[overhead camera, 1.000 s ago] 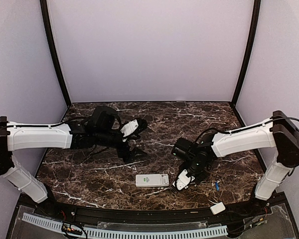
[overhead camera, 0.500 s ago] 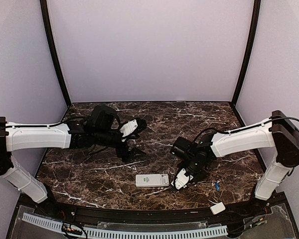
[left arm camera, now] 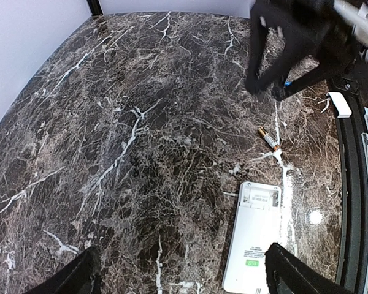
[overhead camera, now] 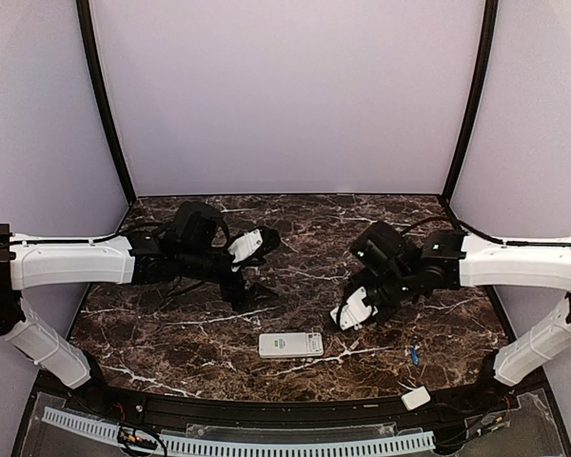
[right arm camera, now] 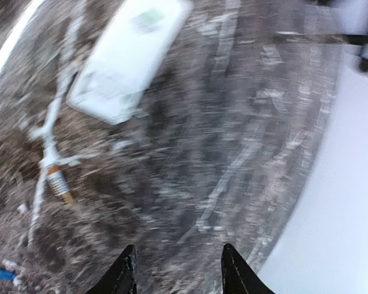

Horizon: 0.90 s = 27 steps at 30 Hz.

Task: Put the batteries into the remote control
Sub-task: Place the battery at the center of the board, then pick up the battery at the center of the board.

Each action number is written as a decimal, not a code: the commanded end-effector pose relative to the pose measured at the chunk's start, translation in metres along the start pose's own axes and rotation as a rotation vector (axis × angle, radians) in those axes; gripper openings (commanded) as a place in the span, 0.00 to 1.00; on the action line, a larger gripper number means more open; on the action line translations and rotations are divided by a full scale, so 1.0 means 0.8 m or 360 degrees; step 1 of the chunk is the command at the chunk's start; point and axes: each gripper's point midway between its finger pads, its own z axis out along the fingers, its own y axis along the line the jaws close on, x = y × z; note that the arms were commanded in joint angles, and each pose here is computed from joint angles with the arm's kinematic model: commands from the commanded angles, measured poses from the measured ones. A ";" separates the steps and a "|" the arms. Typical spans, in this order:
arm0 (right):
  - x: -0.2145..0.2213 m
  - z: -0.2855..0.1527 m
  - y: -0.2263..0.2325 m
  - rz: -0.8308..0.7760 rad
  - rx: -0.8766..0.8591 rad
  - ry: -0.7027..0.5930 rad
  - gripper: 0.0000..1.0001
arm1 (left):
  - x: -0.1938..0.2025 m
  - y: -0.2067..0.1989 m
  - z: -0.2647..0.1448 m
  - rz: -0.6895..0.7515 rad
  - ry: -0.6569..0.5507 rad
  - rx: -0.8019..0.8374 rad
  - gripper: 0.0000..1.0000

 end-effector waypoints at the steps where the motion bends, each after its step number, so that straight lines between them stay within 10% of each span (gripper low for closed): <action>1: 0.000 -0.131 -0.176 0.0873 0.0931 -0.0482 0.47 | -0.009 0.005 -0.018 -0.0009 -0.0061 -0.0037 0.93; 3: 0.047 -0.174 -0.218 0.1570 0.1158 -0.0642 0.63 | -0.018 0.011 -0.021 -0.0050 -0.0101 -0.0055 0.93; 7: 0.078 -0.170 -0.228 0.2570 0.0505 -0.0973 0.60 | -0.028 0.029 -0.027 -0.0140 -0.0114 -0.0132 0.94; 11: 0.122 -0.096 -0.148 0.3246 0.0152 -0.0233 0.47 | -0.024 0.042 -0.030 -0.0285 -0.0013 -0.0193 0.94; 15: 0.139 -0.063 -0.042 0.3417 0.0083 0.0346 0.47 | -0.022 0.045 -0.030 -0.0344 0.0033 -0.0191 0.95; 27: 0.103 -0.024 0.150 0.3677 -0.0474 0.0952 0.52 | 0.005 0.034 -0.019 -0.0338 0.0157 -0.0116 0.95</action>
